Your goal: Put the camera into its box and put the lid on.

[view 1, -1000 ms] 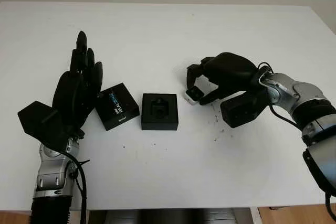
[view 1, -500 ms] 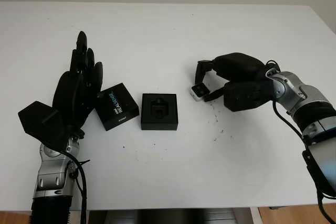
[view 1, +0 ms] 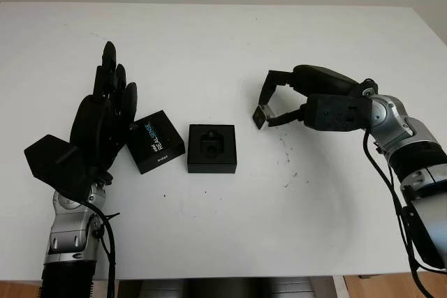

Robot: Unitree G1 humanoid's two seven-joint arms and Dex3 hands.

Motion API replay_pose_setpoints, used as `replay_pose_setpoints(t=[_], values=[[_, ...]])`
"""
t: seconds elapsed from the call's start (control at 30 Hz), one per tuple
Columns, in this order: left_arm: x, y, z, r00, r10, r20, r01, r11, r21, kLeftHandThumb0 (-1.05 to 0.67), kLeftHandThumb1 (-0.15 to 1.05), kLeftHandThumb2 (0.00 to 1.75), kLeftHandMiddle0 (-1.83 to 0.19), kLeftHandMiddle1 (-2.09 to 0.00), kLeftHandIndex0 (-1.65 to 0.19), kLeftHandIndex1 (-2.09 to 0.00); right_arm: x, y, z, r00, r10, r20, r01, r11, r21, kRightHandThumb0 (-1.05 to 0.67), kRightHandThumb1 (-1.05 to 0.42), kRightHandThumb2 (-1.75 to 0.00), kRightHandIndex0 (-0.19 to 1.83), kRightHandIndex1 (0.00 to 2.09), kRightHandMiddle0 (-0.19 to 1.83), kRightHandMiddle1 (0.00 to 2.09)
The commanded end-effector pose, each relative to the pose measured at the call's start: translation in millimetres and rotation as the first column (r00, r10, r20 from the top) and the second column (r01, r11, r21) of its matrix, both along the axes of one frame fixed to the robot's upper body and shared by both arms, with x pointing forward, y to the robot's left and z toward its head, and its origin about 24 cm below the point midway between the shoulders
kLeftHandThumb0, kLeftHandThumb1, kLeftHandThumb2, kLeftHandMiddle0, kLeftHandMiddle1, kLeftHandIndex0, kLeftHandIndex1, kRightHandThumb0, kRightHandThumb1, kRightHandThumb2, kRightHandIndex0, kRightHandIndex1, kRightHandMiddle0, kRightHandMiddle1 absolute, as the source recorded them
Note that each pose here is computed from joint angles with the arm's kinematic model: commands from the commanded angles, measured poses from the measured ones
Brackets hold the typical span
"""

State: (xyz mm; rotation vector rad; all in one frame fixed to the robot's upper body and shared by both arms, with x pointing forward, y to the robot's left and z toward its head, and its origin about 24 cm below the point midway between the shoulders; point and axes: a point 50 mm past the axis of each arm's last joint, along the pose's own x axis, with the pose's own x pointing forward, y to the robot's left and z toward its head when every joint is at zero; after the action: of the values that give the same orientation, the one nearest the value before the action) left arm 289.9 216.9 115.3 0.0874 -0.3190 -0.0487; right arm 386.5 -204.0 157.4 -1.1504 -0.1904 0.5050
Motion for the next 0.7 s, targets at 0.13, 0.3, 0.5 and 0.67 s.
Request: replay_pose_setpoints(t=[0.13, 0.3, 0.5, 0.67], values=[[-1.8, -0.6, -0.8, 1.0, -0.008, -0.002, 0.008, 1.0, 0.012, -0.69, 1.05, 0.57, 0.17, -0.05, 0.16, -0.05, -1.7, 0.6, 4.5, 1.0, 0.008, 0.021, -0.009, 0.998, 0.061, -0.44, -1.01, -0.05, 0.33, 0.07, 0.31, 1.52], [-1.9, -1.2, -0.8, 1.0, -0.008, -0.003, 0.008, 1.0, 0.012, -0.7, 1.05, 0.56, 0.17, -0.06, 0.16, -0.06, -2.8, 0.2, 4.0, 1.0, 0.006, 0.026, -0.009, 0.996, 0.085, -0.43, -1.01, -0.05, 0.34, 0.07, 0.31, 1.52], [-1.9, -1.3, -1.0, 1.0, -0.009, -0.001, 0.009, 1.0, 0.003, -0.7, 1.05, 0.56, 0.17, -0.06, 0.16, -0.06, -4.2, -0.4, 2.5, 0.999, 0.007, 0.038, -0.012, 0.992, 0.128, -0.4, -1.01, -0.05, 0.36, 0.07, 0.3, 1.57], [-2.0, -1.3, -1.0, 1.0, -0.011, 0.002, 0.011, 1.0, 0.015, -0.7, 1.05, 0.57, 0.17, -0.06, 0.16, -0.06, -4.6, -0.7, 8.7, 0.999, -0.008, 0.038, -0.003, 0.958, 0.288, -0.41, -1.0, -0.05, 0.35, 0.06, 0.28, 1.58]])
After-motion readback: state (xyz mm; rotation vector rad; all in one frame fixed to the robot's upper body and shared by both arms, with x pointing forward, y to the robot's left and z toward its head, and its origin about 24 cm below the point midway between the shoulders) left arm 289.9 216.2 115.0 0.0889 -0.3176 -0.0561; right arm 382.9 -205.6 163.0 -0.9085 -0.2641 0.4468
